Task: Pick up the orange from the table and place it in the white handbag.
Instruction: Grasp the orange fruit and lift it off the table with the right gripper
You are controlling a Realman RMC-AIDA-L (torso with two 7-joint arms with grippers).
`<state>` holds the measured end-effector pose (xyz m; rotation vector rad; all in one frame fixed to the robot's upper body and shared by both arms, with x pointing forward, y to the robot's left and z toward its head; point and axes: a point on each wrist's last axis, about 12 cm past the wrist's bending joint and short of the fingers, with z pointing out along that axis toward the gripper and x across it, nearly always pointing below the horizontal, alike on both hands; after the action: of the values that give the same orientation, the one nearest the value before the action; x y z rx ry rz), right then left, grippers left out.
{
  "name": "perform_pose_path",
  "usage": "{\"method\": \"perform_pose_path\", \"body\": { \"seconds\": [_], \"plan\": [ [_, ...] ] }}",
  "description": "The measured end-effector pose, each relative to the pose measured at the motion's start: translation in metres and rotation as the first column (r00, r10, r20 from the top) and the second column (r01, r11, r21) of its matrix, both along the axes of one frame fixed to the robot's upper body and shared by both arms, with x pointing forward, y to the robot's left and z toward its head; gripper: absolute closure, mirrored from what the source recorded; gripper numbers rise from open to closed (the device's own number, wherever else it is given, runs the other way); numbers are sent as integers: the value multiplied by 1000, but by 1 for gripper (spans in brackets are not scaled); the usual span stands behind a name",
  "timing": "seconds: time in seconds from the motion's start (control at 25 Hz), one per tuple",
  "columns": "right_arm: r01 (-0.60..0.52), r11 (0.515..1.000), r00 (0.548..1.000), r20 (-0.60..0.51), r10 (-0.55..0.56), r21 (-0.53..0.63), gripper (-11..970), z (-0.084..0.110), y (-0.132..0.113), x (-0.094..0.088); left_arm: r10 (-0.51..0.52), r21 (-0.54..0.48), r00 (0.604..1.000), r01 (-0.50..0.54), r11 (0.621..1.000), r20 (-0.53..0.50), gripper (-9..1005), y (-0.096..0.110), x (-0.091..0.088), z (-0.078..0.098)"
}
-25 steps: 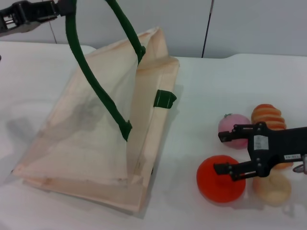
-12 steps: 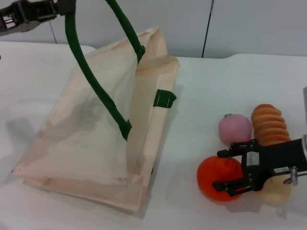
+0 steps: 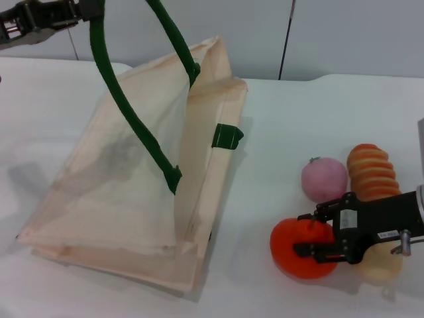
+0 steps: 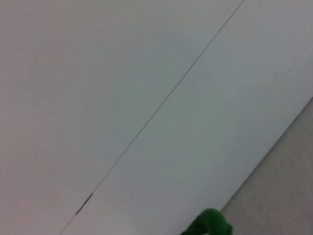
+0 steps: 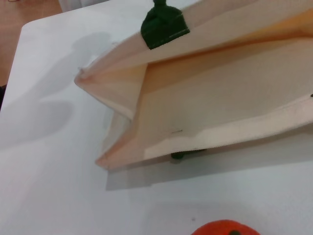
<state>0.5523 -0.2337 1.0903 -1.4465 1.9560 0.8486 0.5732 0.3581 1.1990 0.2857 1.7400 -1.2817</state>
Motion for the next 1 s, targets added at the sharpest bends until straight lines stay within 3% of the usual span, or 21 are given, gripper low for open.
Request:
{"method": "perform_pose_path", "body": {
  "seconds": [0.52,1.0],
  "plan": [
    [-12,1000,1000,-29,12,2,546,2,0,-2,-1,-2,1000,1,1000,-3,886,0,0,0],
    [-63,997,998,-12,64,41,650,16,0,-6,-16,-15,1000,16,1000,-9,886,-2,1,1]
  ]
}}
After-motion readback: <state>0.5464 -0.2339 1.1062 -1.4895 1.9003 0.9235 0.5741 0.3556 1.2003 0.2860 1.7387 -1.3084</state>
